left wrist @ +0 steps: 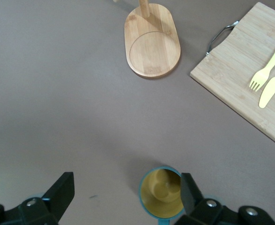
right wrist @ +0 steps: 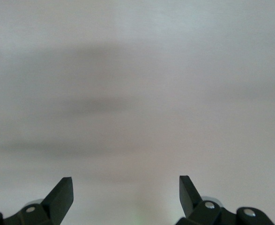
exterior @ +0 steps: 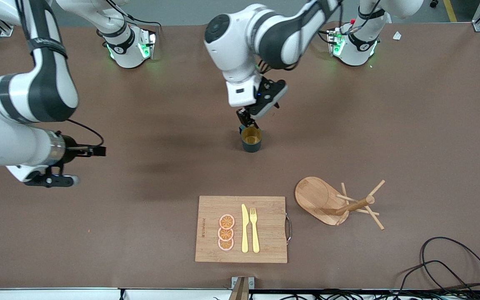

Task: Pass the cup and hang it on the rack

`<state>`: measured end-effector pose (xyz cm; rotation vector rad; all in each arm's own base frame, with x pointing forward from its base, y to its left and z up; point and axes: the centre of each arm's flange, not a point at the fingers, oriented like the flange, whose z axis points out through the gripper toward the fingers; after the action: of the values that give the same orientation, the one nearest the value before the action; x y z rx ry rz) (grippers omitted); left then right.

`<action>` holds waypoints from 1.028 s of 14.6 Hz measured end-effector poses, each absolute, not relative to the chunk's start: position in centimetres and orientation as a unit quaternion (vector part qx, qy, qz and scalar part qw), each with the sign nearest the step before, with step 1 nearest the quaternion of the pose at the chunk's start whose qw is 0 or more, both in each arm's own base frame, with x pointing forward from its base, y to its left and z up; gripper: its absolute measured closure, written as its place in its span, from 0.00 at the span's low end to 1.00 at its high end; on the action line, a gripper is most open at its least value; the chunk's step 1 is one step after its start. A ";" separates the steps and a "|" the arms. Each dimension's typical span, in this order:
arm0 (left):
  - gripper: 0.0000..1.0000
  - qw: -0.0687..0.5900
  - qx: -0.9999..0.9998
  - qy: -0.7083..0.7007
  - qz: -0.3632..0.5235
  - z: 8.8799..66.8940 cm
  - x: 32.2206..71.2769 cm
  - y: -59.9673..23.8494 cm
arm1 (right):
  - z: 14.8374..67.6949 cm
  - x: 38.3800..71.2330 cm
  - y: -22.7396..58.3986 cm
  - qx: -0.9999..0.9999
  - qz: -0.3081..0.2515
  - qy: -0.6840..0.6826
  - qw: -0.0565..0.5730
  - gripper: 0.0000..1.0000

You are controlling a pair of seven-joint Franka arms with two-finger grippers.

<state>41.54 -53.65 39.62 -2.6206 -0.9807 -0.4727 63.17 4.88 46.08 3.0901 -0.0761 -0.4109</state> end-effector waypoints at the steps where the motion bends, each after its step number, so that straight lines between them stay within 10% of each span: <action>1: 0.00 0.156 -0.910 -0.339 -0.183 37.6 40.2 -55.2 | 46.5 62.8 4.1 0.991 -0.130 -0.027 0.018 0.00; 15: 0.00 0.166 -0.873 -0.317 -0.332 18.9 30.2 -62.3 | 51.7 56.4 -2.7 0.997 -0.073 -0.018 0.009 0.00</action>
<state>30.22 -62.27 18.94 -2.4848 -0.9032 -0.9465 56.44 -2.71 51.69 3.1152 -0.0576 -0.2279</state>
